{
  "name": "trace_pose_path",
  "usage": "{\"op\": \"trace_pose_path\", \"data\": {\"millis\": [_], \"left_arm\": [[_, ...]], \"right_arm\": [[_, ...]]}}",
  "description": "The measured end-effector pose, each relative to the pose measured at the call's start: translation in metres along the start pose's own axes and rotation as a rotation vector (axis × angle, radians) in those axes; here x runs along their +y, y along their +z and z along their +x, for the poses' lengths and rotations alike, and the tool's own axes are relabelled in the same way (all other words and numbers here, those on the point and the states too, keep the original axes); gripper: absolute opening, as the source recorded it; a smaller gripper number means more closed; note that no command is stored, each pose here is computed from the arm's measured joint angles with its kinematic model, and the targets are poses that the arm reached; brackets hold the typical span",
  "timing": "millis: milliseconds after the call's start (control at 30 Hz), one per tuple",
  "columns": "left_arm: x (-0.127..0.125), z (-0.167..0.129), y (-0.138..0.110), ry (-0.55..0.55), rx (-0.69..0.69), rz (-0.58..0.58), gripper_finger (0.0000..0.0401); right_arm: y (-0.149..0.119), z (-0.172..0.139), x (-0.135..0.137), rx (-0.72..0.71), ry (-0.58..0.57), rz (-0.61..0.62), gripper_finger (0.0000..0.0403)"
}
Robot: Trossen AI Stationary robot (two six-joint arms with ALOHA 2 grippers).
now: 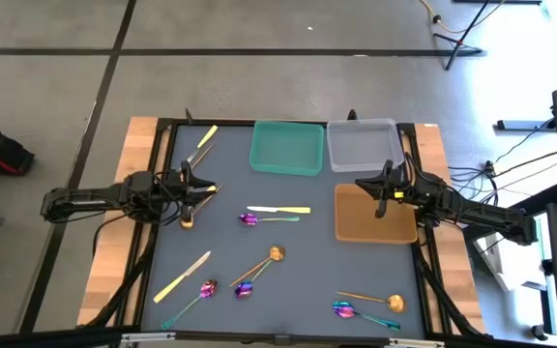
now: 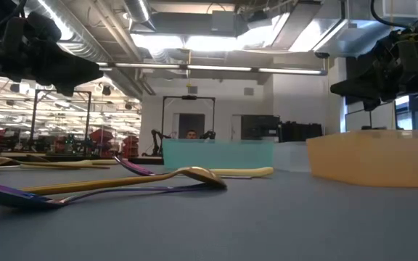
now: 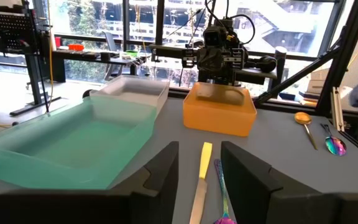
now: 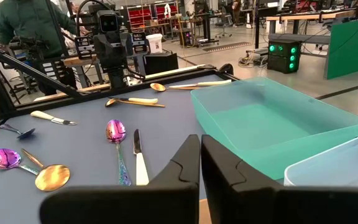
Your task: Sort silverware by color (type)
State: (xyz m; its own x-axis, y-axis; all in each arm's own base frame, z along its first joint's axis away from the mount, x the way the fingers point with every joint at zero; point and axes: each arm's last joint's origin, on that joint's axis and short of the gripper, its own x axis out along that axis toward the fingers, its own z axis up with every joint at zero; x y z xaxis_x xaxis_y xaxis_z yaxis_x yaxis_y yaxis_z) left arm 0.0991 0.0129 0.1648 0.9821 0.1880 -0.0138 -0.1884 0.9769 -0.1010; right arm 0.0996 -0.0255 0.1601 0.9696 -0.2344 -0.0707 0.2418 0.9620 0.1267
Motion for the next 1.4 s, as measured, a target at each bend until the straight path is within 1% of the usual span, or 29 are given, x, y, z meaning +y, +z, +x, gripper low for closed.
{"op": "trace_pose_path", "data": {"millis": [733,900,1133,1200,1267,1333,1400], "left_arm": [[0.0,0.0,0.0,0.0,0.0,0.0,0.0115],[0.0,0.0,0.0,0.0,0.0,0.0,0.0115],[0.0,0.0,0.0,0.0,0.0,0.0,0.0115],[0.0,0.0,0.0,0.0,0.0,0.0,0.0115],[0.0,0.0,0.0,0.0,0.0,0.0,0.0115],[0.0,0.0,0.0,0.001,-0.001,0.0,0.0115],[0.0,0.0,0.0,0.006,-0.002,0.013,0.0115]], "right_arm": [[0.0,0.0,0.0,0.0,0.0,0.0,0.0007],[0.004,0.0,0.0,-0.041,-0.011,-0.003,0.0007],[0.003,0.0,0.0,-0.035,-0.012,-0.005,0.0007],[0.007,0.0,0.0,-0.081,-0.028,-0.027,0.0007],[0.012,-0.001,0.0,-0.126,-0.035,0.014,0.0007],[0.015,-0.001,0.001,-0.157,-0.008,0.045,0.0007],[0.018,-0.001,0.002,-0.187,0.035,0.049,0.0007]]}}
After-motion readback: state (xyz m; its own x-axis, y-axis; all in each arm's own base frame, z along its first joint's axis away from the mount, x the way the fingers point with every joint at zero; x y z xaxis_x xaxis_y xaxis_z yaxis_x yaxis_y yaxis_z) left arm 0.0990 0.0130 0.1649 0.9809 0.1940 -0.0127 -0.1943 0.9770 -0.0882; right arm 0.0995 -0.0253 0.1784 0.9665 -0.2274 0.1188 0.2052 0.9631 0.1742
